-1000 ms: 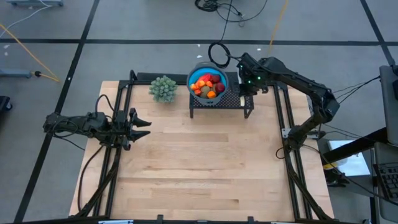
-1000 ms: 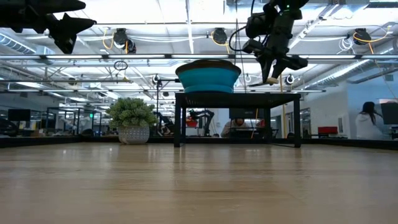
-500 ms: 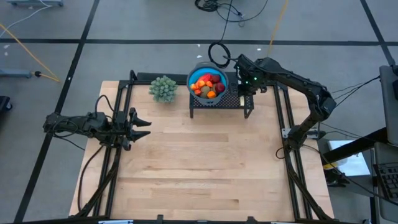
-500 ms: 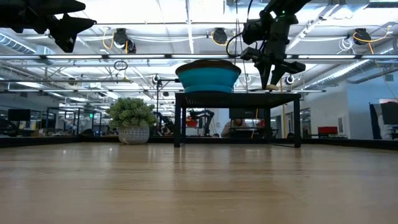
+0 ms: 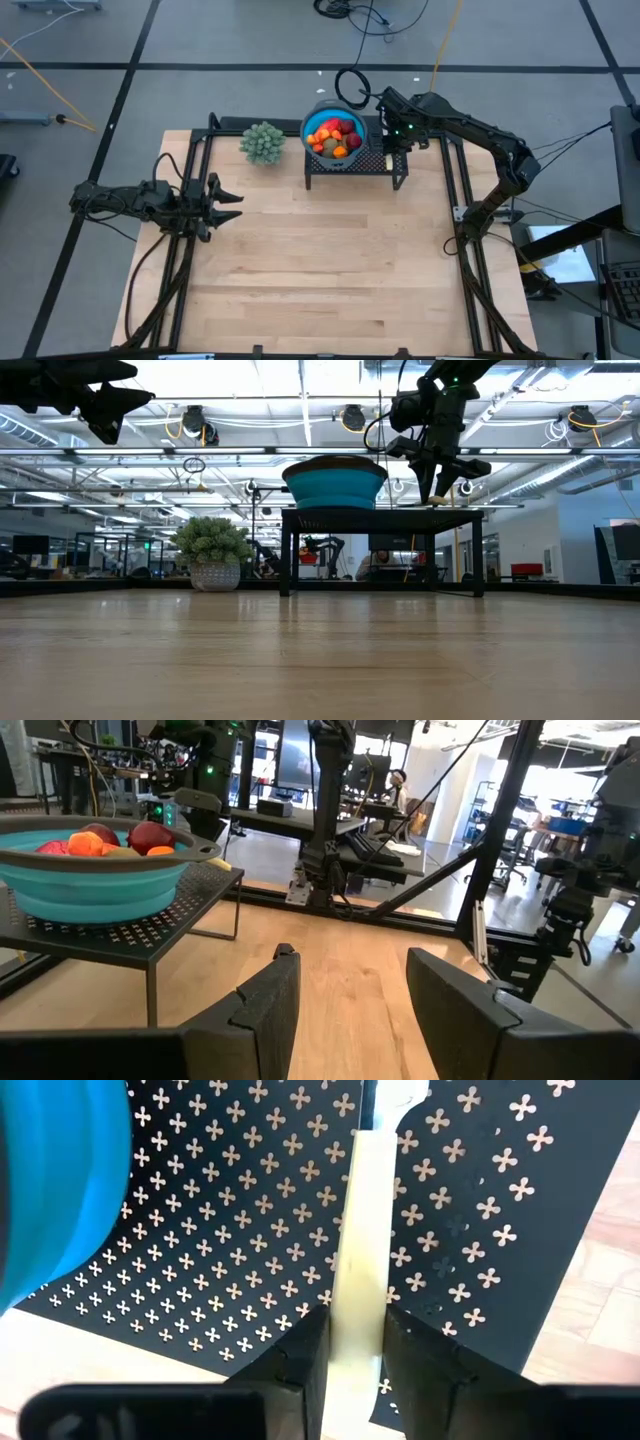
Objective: Pick & Place Fruit
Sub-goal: Put the yellow table knife on the shelf
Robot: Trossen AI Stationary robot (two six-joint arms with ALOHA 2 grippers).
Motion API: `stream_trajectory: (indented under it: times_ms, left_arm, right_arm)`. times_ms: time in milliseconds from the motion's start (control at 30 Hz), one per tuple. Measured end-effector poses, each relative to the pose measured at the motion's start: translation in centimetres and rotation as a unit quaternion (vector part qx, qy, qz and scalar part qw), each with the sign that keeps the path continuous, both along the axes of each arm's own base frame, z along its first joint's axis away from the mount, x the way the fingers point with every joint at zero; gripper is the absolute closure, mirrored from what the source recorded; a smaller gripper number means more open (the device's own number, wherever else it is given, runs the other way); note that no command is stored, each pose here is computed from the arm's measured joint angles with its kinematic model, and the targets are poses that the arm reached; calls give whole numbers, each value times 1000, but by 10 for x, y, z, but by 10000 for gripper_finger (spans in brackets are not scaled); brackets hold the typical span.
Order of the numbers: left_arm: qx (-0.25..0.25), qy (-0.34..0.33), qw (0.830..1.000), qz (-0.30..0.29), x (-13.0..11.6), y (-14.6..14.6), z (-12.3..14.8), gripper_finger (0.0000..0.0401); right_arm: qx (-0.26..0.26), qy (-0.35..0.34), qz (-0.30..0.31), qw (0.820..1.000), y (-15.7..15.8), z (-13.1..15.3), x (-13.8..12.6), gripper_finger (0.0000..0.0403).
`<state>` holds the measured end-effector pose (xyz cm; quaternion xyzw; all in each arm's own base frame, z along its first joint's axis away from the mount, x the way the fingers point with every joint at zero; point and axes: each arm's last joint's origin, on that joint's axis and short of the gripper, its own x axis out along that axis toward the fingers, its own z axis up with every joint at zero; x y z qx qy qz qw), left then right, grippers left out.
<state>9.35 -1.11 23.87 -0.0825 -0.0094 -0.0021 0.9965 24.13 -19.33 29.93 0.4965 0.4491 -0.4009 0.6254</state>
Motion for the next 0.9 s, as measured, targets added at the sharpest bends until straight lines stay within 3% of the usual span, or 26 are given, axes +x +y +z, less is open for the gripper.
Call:
stream_trajectory:
  times_ms: [400,900]
  left_arm:
    - [1,0,1000,0,0,0,0,217]
    - [-1,0,1000,0,0,0,0,217]
  right_arm:
    - [11,11,5,1000,3,-18,0,319]
    - [6,-4,-19,1000,1,-18,3,316]
